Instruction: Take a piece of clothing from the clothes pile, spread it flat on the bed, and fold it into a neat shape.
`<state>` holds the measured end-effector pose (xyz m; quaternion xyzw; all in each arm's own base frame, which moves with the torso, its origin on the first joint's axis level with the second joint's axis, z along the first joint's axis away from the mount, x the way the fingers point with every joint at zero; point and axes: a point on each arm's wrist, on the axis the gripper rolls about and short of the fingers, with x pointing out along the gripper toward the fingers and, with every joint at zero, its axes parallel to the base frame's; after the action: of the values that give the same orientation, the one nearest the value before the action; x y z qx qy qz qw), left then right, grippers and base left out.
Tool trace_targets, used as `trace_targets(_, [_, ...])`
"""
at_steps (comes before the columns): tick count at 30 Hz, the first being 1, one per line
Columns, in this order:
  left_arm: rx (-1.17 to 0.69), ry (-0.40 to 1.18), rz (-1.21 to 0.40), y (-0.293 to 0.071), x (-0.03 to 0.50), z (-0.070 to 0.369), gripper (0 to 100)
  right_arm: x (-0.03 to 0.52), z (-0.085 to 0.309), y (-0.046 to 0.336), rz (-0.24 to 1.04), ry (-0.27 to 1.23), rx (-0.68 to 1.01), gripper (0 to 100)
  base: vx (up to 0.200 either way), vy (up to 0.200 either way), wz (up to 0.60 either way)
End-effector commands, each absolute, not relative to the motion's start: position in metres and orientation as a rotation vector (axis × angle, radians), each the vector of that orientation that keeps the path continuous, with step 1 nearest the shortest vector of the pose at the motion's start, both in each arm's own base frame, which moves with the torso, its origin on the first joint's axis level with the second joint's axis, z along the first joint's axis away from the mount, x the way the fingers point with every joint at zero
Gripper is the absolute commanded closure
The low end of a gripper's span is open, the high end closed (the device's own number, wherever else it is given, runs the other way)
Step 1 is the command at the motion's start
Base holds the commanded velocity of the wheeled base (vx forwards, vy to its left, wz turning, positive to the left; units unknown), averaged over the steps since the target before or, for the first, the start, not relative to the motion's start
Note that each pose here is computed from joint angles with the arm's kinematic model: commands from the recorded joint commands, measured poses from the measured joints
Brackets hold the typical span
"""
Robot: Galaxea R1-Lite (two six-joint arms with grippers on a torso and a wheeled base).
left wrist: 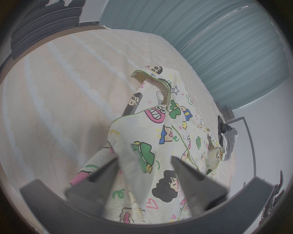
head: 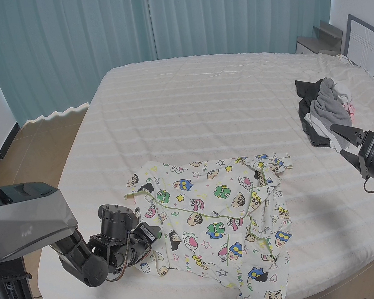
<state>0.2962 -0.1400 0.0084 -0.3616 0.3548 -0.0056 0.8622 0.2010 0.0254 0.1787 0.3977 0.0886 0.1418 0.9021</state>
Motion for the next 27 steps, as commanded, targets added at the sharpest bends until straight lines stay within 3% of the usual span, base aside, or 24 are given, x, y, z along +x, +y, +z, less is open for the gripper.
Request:
trace_targets(1, [-0.754,0.753,-0.001,-0.14,0.298,0.003,100,0.201,0.179,0.026,0.295,0.183,0.823,0,0.0,0.0,0.0])
trace_targets(7, [-0.768,0.737,0.043,-0.125,0.3,0.006,100,0.2,0.179,0.026,0.298,0.181,0.823,0,0.0,0.0,0.0])
trace_targets(16, [-0.731,0.566,0.084,-0.072,0.316,0.045,100,0.2,0.179,0.026,0.3,0.182,0.822,0,0.0,0.0,0.0])
trace_targets(27, [-0.709,0.565,0.012,-0.027,0.327,0.048,100,0.201,0.175,0.027,0.296,0.204,0.822,0,0.0,0.0,0.0])
